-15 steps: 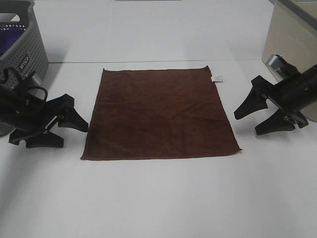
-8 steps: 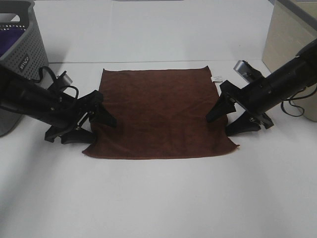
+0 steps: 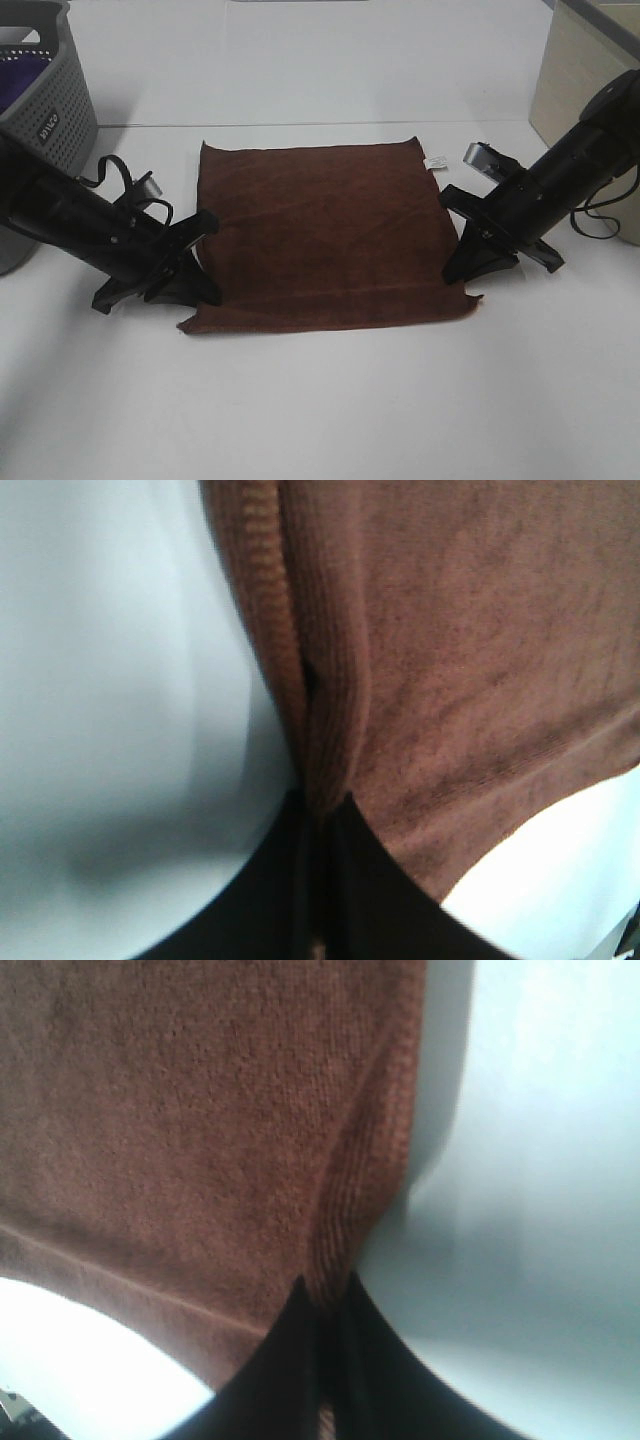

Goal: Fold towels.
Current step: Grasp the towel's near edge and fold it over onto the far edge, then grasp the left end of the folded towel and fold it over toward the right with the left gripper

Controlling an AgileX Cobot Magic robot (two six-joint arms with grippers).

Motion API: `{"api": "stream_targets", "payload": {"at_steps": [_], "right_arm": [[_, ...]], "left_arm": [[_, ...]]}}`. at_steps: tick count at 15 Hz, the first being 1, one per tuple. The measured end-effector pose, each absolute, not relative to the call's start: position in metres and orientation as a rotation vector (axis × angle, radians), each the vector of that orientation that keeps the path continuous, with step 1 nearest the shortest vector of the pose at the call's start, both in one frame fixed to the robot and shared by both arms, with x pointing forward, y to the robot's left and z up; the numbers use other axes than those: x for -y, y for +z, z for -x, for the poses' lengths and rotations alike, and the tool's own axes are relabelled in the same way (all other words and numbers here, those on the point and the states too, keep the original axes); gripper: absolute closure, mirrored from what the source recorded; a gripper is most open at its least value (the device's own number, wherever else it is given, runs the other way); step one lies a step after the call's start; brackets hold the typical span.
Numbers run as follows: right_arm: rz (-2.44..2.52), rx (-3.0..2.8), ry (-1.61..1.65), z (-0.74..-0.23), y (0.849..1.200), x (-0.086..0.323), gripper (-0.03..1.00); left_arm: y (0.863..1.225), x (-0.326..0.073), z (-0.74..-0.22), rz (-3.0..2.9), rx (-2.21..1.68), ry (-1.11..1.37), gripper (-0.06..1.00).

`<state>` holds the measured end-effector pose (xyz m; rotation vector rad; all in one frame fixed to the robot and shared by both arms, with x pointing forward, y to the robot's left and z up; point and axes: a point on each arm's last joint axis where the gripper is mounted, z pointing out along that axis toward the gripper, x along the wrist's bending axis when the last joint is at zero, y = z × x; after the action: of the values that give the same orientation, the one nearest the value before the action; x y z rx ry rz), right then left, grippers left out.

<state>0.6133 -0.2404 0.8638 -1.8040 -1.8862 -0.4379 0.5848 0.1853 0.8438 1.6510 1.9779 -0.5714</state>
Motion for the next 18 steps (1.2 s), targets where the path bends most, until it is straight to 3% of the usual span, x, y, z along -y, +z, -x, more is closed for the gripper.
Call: {"api": "stream_targets", "payload": {"at_steps": [10, 18], "right_arm": [[1.797, 1.753, -0.33, -0.536, 0.883, 0.238, 0.97], [1.781, 1.996, -0.685, -0.627, 0.953, 0.234, 0.97]], "left_arm": [[0.874, -0.197, -0.521, -1.73, -2.057, -0.631, 0.94], [0.937, -0.191, -0.602, -1.639, -1.965, -0.322, 0.94]]}}
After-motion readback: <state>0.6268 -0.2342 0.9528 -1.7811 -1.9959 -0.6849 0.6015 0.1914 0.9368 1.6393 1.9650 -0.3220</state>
